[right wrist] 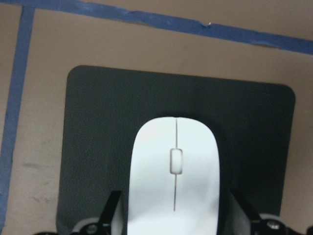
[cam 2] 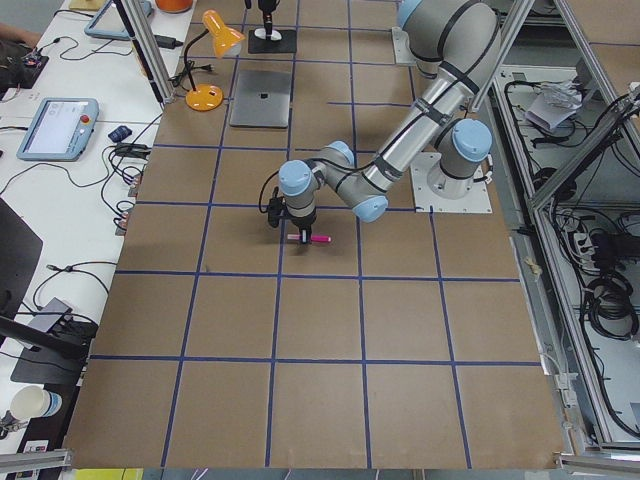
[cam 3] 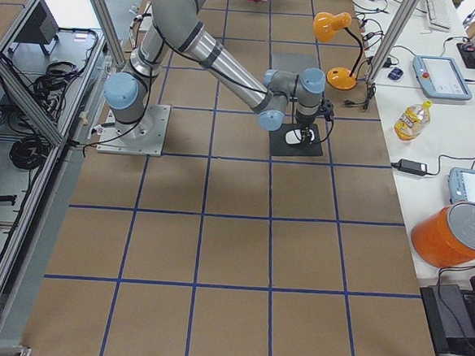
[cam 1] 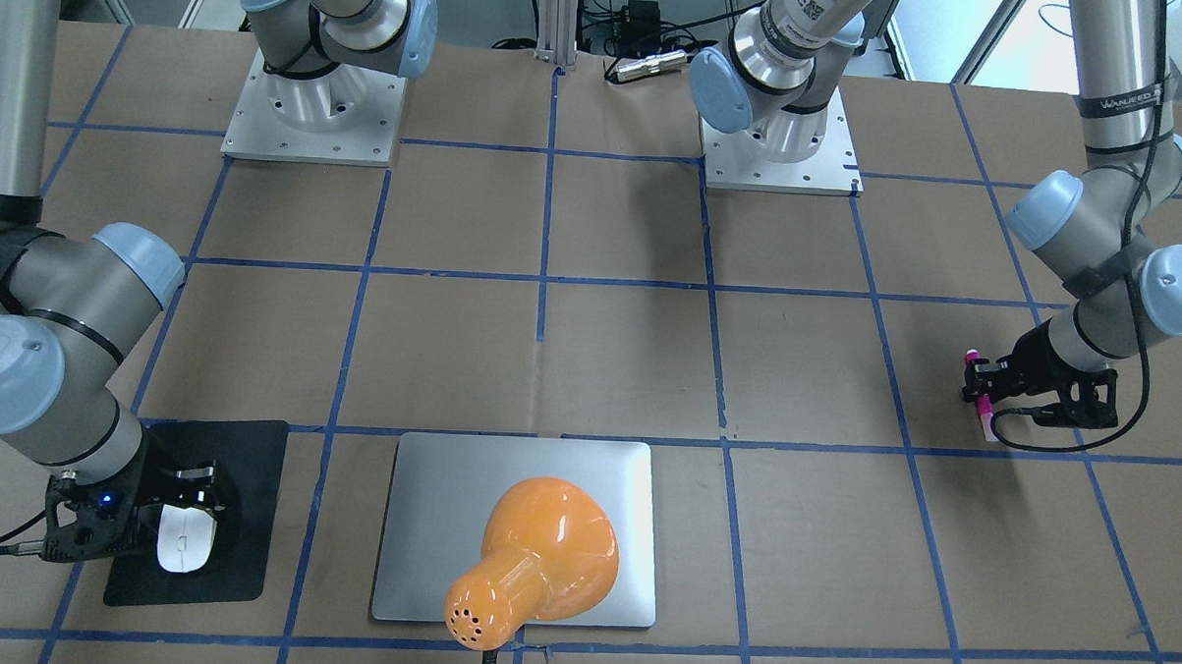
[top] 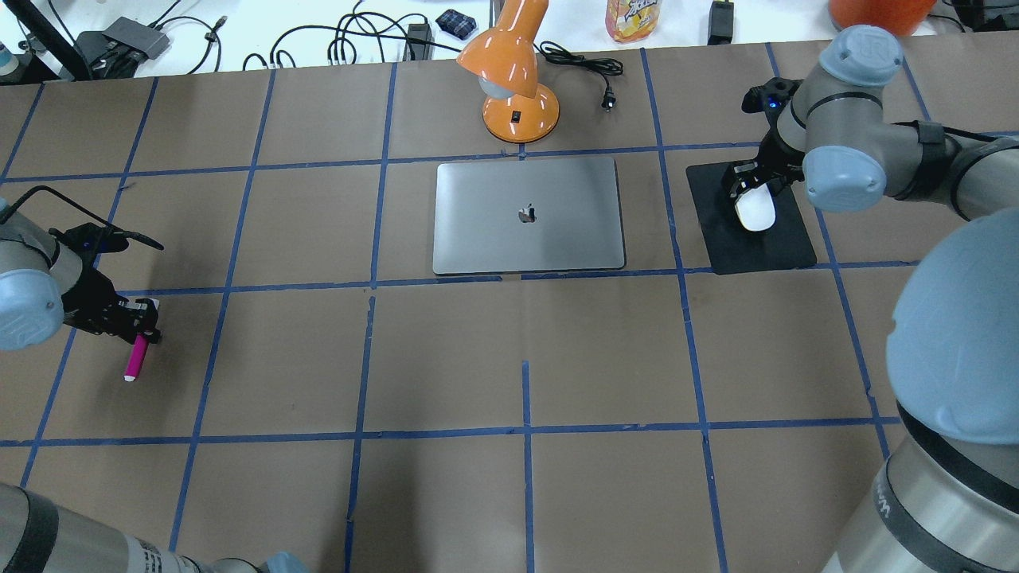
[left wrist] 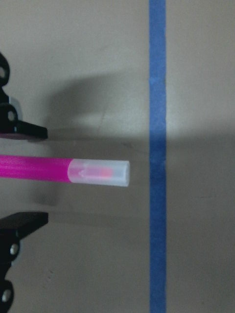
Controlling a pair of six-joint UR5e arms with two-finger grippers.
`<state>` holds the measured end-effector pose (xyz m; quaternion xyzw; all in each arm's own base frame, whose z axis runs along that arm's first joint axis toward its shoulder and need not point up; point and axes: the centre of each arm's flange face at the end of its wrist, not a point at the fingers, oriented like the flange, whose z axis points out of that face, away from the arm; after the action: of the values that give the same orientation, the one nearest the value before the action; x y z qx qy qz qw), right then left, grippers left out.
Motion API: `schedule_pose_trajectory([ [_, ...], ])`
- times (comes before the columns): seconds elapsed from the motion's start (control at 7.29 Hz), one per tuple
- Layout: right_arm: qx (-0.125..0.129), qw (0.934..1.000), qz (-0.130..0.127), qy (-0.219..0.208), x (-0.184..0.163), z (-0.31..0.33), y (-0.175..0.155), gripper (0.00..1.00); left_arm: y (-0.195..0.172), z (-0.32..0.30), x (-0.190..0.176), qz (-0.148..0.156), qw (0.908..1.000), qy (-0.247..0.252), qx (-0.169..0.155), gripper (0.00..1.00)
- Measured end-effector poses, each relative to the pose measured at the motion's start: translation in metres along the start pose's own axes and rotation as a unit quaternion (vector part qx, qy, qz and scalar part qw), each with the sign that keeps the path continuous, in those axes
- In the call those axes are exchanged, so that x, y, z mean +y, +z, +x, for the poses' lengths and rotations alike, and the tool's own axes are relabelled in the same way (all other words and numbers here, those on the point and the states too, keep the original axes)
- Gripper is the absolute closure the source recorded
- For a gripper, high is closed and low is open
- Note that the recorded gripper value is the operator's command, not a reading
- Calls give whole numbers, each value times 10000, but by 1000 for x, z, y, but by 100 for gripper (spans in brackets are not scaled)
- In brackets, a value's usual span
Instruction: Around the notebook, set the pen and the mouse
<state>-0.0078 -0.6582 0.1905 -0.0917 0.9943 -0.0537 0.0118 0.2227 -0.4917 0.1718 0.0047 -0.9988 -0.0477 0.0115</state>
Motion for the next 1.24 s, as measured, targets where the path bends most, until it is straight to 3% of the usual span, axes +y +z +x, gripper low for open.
schedule_pose_trajectory([
  [0.27,-31,10000,-64,62,1,0,-2,9,-1,-1,1,-23,10000,-16,-11,100],
  [0.55,-75,9995,-164,264,5,-4,-38,9,-13,-3,1,-7,9999,-153,-79,100],
  [0.96,-147,9949,-252,962,36,-33,-153,9,-61,18,-15,190,9944,-1035,-67,100],
  [1.24,-121,9932,-271,1126,66,-67,-227,9,-84,71,-34,348,9881,-1500,31,100],
])
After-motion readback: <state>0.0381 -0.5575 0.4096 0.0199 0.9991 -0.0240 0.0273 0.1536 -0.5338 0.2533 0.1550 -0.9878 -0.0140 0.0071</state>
